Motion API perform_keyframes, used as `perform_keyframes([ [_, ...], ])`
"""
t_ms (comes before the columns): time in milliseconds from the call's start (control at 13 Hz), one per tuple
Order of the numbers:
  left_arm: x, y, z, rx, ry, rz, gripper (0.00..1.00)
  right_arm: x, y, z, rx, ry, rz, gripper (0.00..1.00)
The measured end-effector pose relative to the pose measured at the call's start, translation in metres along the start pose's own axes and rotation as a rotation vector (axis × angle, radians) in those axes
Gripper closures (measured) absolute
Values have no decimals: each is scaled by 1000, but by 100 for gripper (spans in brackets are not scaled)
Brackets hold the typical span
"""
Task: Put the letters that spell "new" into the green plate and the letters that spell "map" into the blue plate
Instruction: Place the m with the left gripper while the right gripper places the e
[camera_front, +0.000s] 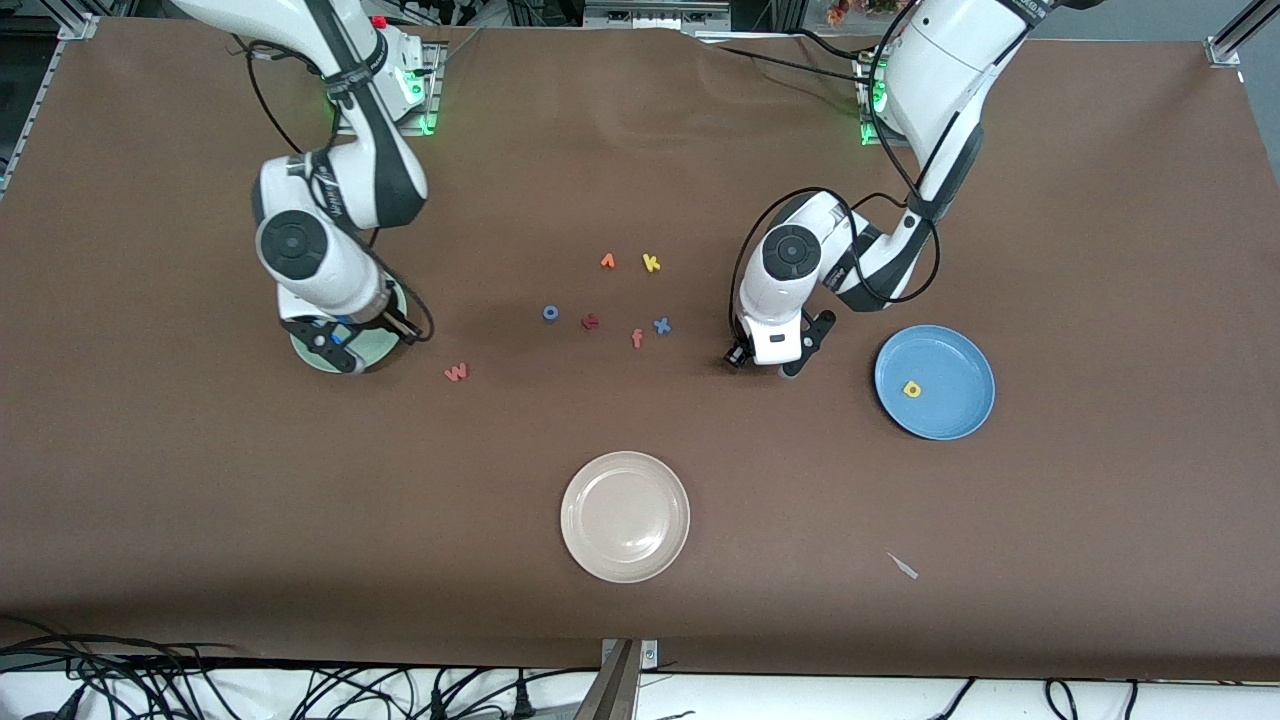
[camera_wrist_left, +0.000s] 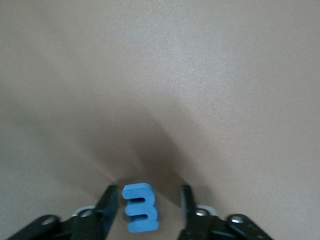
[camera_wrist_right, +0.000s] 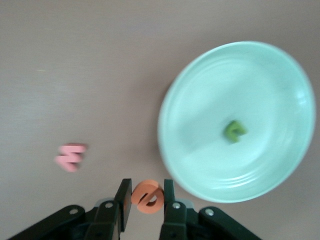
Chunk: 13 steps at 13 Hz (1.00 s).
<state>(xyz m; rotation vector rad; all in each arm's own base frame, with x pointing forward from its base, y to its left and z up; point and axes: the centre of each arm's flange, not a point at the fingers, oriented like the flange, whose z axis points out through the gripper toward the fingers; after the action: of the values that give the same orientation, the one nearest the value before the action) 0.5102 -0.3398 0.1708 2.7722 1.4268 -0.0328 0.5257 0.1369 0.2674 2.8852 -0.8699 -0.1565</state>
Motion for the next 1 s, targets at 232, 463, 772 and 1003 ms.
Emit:
perform_keyframes([
  [232, 0, 0, -2, 2, 2, 2, 73, -2, 37, 30, -30, -36, -51, 70],
  [463, 3, 0, -3, 21, 5, 102, 73, -16, 52, 61, -14, -14, -68, 63],
  [772, 62, 4, -28, 234, -25, 400, 73, -14, 52, 54, 35, 30, -70, 20],
  [1003, 124, 3, -61, 311, -124, 662, 73, -2, 33, 15, 100, 90, -111, 0],
])
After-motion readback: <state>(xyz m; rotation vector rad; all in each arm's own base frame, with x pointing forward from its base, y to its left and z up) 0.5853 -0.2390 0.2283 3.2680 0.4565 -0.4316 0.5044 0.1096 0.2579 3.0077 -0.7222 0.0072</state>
